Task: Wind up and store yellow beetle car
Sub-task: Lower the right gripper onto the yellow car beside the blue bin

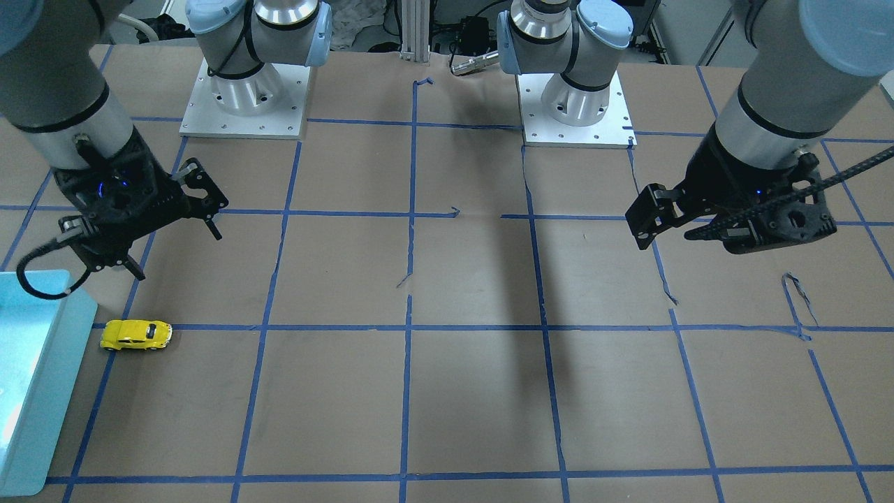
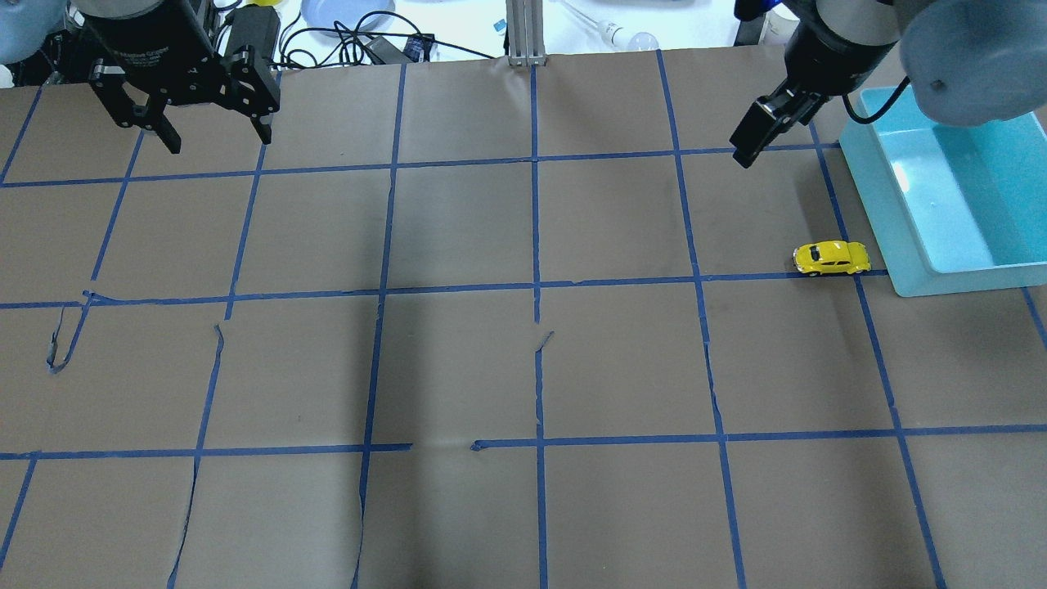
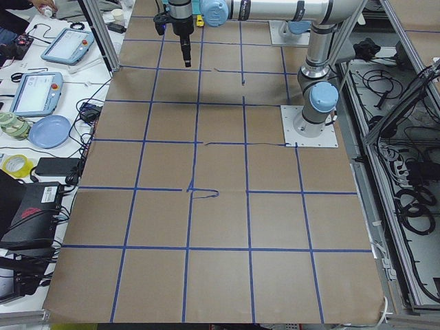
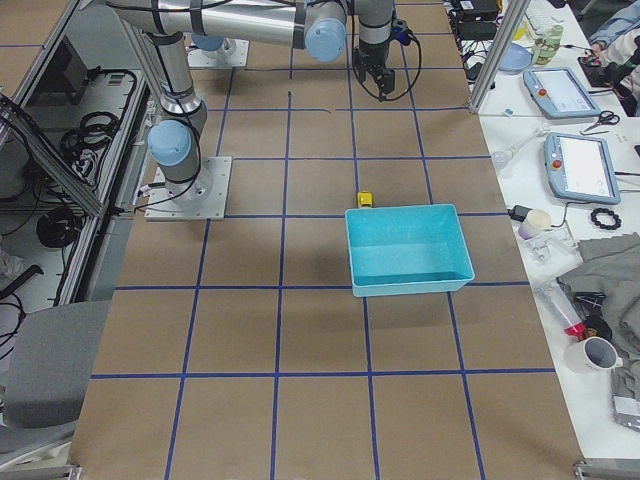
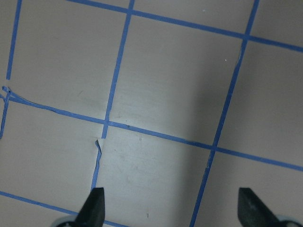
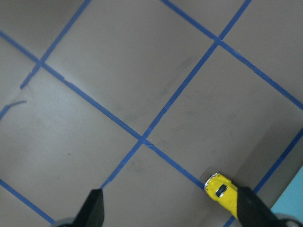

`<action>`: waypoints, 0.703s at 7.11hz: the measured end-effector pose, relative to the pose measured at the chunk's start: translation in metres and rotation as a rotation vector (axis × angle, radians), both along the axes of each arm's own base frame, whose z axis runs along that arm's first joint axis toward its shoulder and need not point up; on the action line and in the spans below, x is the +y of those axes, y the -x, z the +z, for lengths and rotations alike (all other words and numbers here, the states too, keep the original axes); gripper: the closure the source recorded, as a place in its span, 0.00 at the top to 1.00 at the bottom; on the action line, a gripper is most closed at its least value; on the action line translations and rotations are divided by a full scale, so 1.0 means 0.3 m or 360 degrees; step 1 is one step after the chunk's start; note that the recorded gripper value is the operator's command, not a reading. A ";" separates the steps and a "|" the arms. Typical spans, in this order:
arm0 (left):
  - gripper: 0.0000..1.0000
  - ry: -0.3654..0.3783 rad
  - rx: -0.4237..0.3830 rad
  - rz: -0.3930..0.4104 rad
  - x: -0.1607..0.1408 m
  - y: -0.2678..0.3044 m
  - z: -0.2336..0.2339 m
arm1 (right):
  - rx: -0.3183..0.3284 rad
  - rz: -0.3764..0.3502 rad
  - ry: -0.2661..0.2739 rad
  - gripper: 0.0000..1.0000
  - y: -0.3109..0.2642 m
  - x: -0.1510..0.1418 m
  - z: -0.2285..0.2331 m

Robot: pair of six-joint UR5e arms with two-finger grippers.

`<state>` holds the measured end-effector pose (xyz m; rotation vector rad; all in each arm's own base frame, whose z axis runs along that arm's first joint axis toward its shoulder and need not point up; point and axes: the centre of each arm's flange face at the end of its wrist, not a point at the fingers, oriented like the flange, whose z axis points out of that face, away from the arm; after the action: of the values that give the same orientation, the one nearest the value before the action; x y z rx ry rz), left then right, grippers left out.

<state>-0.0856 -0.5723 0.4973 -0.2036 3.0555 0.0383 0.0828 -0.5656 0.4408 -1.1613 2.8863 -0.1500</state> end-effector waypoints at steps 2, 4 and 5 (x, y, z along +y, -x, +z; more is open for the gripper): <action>1.00 -0.0008 0.0006 -0.0119 0.046 0.126 0.004 | 0.0034 0.0610 -0.0078 1.00 0.195 -0.082 -0.178; 1.00 -0.0040 0.0021 -0.0243 0.071 0.164 -0.021 | 0.0025 0.1048 -0.0102 1.00 0.417 -0.118 -0.361; 1.00 -0.0050 0.0026 -0.0301 0.072 0.160 -0.028 | 0.0042 0.1180 -0.0082 1.00 0.484 -0.099 -0.446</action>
<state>-0.1336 -0.5507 0.4888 0.0882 3.0725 0.0763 -0.0624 -0.5954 0.3069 -2.1099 2.2527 -0.0371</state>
